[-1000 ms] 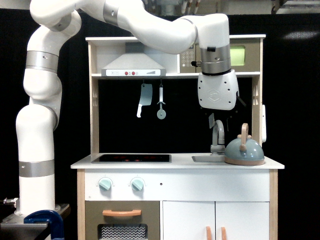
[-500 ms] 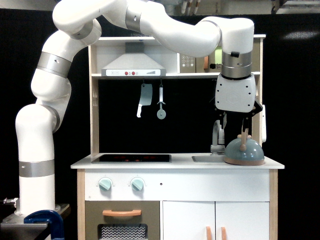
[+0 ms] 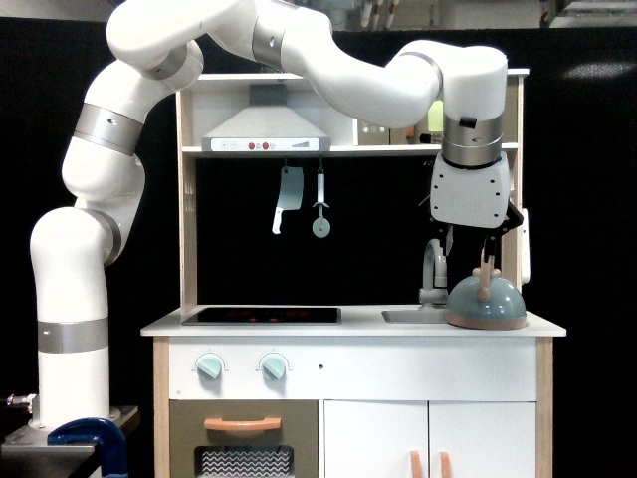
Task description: Place the teapot on the stove
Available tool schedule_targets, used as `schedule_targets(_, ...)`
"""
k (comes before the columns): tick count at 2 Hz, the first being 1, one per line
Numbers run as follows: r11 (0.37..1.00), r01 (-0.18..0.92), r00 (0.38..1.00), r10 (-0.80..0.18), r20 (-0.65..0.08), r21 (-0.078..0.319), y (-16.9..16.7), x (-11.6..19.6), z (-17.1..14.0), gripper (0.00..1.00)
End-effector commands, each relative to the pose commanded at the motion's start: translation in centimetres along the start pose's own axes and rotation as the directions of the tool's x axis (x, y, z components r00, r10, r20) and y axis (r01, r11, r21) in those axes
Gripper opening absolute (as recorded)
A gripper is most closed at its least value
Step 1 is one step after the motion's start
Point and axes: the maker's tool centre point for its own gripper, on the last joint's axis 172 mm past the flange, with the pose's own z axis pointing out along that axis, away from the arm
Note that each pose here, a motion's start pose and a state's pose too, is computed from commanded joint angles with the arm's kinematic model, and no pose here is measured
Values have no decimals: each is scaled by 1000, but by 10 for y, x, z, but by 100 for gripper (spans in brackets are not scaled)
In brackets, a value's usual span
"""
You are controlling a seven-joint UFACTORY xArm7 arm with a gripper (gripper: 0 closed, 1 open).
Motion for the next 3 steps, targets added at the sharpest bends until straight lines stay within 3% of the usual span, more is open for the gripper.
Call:
schedule_targets(1,1000,-21,1000,21,-4,-6,9,3,8,100)
schedule_targets(3,1000,-21,1000,21,-4,-6,13,68,64,100)
